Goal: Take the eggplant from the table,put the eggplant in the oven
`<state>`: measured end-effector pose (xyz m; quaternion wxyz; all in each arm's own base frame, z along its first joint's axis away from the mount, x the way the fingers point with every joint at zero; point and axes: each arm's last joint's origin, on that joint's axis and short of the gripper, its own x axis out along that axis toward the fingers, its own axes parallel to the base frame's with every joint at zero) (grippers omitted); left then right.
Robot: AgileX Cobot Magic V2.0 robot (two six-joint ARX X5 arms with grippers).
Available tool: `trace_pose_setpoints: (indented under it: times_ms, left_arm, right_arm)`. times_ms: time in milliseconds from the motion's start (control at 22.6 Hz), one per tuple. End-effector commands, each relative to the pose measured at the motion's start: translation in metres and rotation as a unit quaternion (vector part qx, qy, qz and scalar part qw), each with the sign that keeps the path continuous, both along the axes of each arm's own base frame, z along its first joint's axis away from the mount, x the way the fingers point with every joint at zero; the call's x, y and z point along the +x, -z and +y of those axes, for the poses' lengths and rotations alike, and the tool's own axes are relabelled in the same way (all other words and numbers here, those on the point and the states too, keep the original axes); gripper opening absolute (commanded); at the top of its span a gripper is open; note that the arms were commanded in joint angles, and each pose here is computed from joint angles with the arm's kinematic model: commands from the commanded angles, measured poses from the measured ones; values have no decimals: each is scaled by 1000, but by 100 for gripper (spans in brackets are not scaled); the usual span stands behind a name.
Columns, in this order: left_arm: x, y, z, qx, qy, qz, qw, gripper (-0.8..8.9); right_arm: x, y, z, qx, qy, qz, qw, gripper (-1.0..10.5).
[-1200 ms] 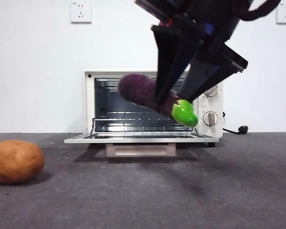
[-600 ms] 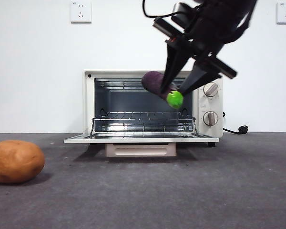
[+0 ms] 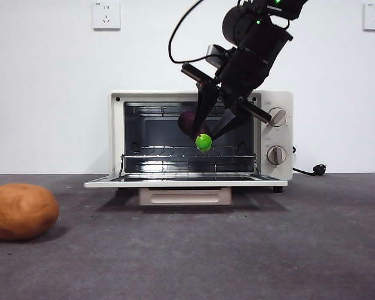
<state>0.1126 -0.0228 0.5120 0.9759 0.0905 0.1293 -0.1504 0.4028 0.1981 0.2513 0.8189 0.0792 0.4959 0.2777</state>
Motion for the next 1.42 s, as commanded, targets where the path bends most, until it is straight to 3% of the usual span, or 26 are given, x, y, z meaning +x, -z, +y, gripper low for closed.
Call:
trace_pose_setpoints:
  times_ms: [44,221,443,664,797,1417]
  left_arm:
    - [-5,0,1,4,3,-4,1000,-6]
    - [-14,-1,2,3,3,-10,1000,-6]
    - [-20,-1,2,3,9,-12,1000,-6]
    - [-20,0,0,4,19,-5,1000,-6]
    - [-21,1,0,4,19,-3,1000,-6]
    - [-21,2,0,5,19,2,1000,-6]
  right_arm:
    - [12,3,-1,15,23,1,1000,-12]
    - [23,5,-2,36,57,-13,998,-12]
    - [26,6,-6,-12,109,-41,993,7]
    - [28,5,-6,-27,130,-61,989,18]
    - [30,4,-6,-23,144,-67,987,229]
    - [30,4,-6,-22,145,-68,987,230]
